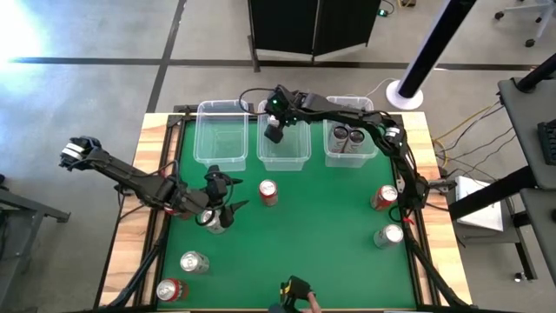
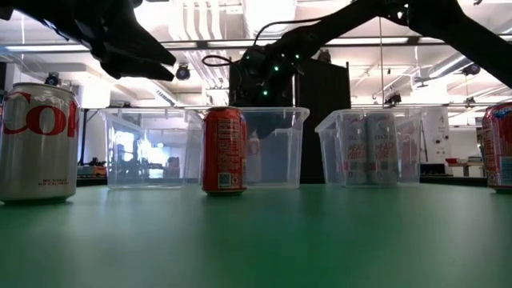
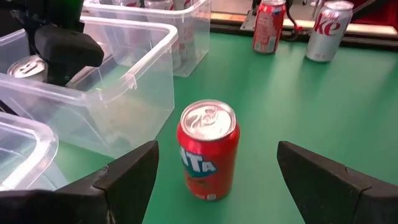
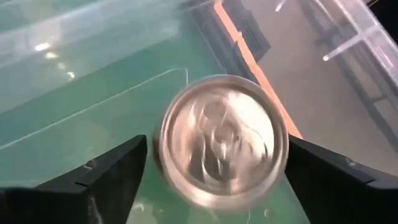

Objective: Sort soda cans
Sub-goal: Put the top middle red-silver soda can into the middle transparent bin, then put the top right red-silver soda can into the middle transparent bin

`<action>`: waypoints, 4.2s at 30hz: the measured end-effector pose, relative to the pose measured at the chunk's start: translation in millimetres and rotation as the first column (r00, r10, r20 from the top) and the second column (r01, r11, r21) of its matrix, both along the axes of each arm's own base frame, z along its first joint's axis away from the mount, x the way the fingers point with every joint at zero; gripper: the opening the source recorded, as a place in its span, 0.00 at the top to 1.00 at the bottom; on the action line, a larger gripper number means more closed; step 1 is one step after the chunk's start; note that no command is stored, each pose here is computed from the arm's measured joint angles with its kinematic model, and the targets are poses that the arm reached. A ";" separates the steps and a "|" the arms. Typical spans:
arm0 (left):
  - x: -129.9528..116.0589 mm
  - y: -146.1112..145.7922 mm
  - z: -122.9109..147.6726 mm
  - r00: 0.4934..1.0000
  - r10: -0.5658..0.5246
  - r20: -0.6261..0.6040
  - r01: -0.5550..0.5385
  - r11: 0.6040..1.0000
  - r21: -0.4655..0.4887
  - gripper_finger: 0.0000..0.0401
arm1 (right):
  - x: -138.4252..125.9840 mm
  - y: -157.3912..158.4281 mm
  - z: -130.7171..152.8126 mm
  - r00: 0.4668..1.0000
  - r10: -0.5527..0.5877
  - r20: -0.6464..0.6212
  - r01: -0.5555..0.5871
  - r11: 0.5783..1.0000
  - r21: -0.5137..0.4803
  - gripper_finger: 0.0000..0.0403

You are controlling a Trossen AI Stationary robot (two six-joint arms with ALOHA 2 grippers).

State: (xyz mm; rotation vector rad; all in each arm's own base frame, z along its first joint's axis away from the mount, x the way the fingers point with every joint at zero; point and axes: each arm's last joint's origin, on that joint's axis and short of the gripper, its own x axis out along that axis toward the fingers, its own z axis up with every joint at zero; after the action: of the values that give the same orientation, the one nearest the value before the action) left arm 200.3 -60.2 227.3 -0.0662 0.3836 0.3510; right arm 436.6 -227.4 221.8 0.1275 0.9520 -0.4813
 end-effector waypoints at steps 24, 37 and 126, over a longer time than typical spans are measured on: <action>8.1 -2.7 22.3 0.982 -0.040 0.185 0.025 0.996 0.084 0.22 | -129.4 274.8 139.6 0.993 0.041 -0.114 -0.023 0.988 0.154 0.02; 9.2 -3.1 27.9 0.971 -0.045 0.235 0.025 0.996 0.084 0.22 | -275.4 375.9 75.7 0.862 -0.341 -0.374 0.470 0.814 0.341 0.02; 6.5 -2.0 15.8 0.989 -0.017 0.148 0.012 0.999 0.032 0.22 | -28.5 41.2 73.8 0.948 -0.043 -0.316 0.084 0.989 0.119 0.27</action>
State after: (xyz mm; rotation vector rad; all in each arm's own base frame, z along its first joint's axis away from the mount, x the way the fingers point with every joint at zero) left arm 206.7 -62.2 243.0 -0.0586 0.2308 0.3355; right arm 408.1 -186.2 295.6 0.2057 1.2950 -0.5075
